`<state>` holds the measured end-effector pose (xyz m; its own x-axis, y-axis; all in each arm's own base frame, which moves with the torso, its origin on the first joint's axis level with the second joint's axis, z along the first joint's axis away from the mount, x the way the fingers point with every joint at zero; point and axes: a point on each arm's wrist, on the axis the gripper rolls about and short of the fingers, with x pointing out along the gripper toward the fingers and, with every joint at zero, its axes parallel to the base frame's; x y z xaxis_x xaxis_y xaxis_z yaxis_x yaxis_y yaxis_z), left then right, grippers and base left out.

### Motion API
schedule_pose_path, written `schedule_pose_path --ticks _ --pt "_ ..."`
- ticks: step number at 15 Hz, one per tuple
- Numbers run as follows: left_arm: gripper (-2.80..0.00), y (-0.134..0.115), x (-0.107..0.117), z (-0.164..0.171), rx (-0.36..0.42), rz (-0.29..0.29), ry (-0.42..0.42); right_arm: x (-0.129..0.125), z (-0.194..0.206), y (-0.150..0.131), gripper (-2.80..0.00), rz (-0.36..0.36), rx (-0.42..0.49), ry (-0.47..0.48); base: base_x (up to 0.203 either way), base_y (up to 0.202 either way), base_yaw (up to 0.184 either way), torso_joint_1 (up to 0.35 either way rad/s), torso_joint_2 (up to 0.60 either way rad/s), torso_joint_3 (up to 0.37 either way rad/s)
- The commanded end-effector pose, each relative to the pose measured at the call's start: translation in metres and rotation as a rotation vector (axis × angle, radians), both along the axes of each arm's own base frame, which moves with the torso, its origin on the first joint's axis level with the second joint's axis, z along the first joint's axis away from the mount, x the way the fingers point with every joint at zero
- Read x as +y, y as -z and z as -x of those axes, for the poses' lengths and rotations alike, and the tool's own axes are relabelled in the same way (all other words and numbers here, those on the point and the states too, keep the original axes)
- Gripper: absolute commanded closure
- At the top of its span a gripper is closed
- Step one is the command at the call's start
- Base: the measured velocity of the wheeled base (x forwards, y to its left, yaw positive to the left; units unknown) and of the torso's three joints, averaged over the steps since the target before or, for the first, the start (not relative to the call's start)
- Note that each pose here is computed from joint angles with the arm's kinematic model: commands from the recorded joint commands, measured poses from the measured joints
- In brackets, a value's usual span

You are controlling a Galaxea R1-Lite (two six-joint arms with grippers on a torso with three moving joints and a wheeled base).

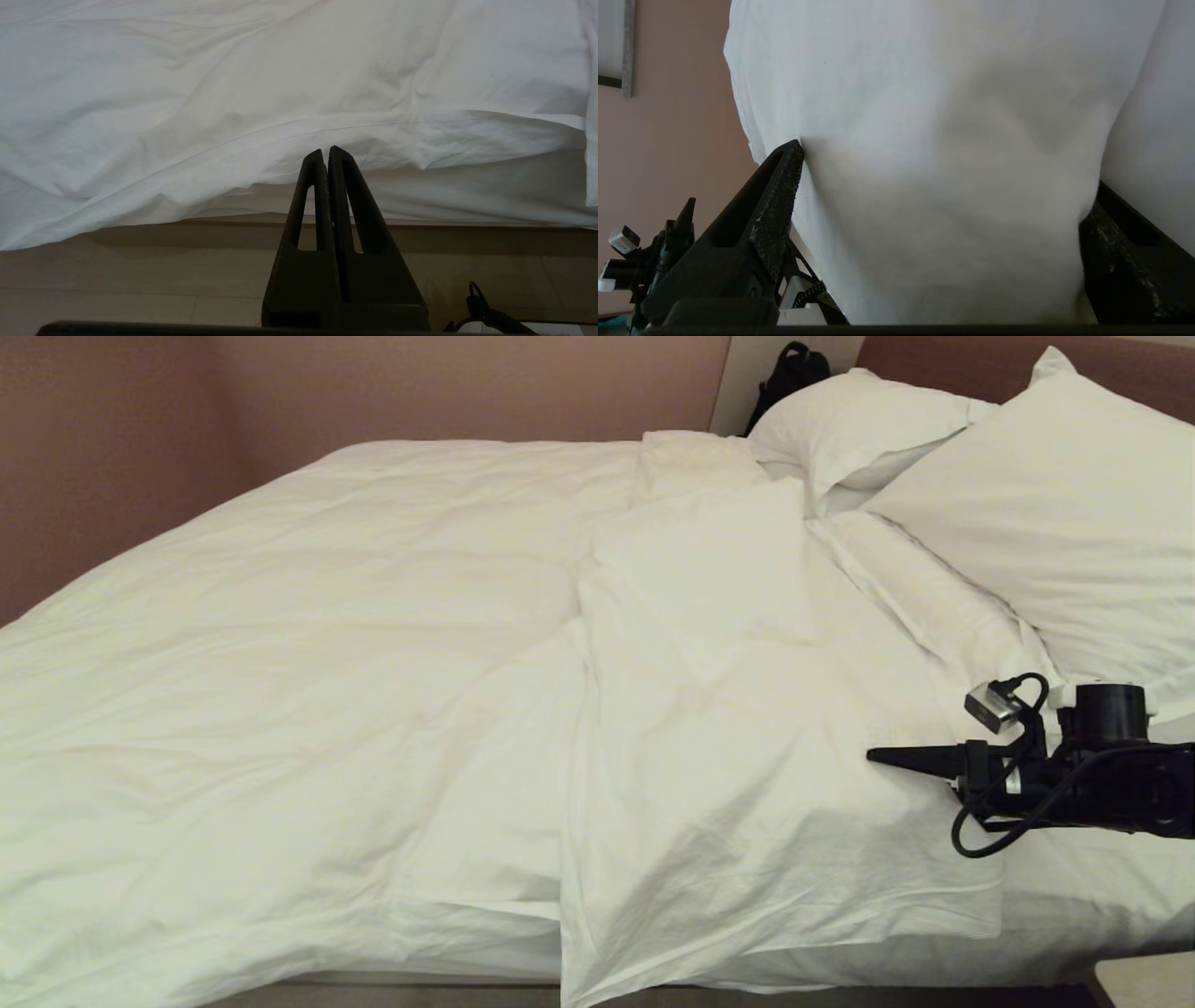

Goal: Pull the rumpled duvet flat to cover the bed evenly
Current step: Flatten the corners of the folded blanket

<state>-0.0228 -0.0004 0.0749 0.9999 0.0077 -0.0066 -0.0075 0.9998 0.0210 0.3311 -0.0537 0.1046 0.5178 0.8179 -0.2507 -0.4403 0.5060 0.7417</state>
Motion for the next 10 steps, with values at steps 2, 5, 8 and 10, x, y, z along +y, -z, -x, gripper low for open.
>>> schedule_pose_path --ticks 2,5,8,10 --pt "0.00 0.0000 0.0000 0.0000 0.000 0.000 0.000 0.0030 -0.0006 -0.0001 -2.80 -0.004 -0.001 -0.012 0.000 0.000 0.000 0.000 0.00 0.000" --pt "0.00 0.0000 0.0000 0.0000 0.000 0.000 0.000 0.0038 -0.0003 0.0000 -2.80 -0.003 -0.002 -0.014 0.000 0.000 0.000 0.000 0.00 0.000" --pt "0.00 0.0000 0.0000 0.0000 0.000 0.000 0.000 0.0072 -0.0005 0.0005 -2.80 -0.004 0.003 -0.024 0.000 0.000 0.000 0.000 0.00 0.000" --pt "0.00 0.0000 0.0000 0.0000 0.000 0.000 0.000 0.0072 -0.0003 -0.0001 -2.80 -0.004 0.001 -0.024 0.000 0.000 0.000 0.000 0.00 0.000"
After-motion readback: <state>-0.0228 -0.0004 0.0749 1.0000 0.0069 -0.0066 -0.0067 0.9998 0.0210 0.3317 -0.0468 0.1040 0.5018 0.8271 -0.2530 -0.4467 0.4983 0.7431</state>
